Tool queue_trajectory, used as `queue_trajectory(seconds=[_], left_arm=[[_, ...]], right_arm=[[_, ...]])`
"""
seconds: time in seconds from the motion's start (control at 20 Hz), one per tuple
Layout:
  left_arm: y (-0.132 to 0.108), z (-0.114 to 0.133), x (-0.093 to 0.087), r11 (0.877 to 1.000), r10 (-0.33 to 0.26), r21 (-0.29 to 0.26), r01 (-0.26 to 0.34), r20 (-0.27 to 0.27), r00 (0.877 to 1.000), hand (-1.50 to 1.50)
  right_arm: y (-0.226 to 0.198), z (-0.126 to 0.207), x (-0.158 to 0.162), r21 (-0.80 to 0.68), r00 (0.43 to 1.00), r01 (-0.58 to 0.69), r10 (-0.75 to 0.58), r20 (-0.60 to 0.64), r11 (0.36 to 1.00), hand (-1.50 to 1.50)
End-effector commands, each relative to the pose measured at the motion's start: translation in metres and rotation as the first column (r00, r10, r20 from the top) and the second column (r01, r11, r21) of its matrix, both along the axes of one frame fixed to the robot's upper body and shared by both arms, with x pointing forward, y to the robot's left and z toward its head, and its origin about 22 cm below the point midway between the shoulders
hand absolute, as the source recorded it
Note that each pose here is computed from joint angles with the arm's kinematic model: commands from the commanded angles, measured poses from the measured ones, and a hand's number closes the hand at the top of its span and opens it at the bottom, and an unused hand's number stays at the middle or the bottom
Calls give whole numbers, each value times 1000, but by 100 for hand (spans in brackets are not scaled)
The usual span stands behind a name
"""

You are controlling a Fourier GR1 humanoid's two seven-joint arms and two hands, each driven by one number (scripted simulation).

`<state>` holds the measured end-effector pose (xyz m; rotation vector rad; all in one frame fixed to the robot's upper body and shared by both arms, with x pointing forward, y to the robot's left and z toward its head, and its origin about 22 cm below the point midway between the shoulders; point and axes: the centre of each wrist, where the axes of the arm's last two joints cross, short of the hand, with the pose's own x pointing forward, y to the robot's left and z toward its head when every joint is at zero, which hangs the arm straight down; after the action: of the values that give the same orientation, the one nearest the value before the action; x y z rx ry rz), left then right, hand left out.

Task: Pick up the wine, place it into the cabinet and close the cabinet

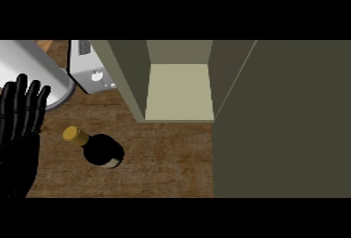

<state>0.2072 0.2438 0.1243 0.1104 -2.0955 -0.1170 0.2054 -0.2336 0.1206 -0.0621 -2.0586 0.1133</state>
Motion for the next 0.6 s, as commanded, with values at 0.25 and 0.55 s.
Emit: queue_trajectory(seconds=[0.25, 0.55], left_arm=[[3, 13, 40, 903, -429, 44, 427, 52, 902, -150], [-3, -8, 41, 792, -587, -324, 517, -174, 790, -150]], right_arm=[[-8, 1, -20, 26, 996, 42, -43, 74, 999, -150], [2, 9, -49, 52, 961, -225, 231, -150, 973, -150]])
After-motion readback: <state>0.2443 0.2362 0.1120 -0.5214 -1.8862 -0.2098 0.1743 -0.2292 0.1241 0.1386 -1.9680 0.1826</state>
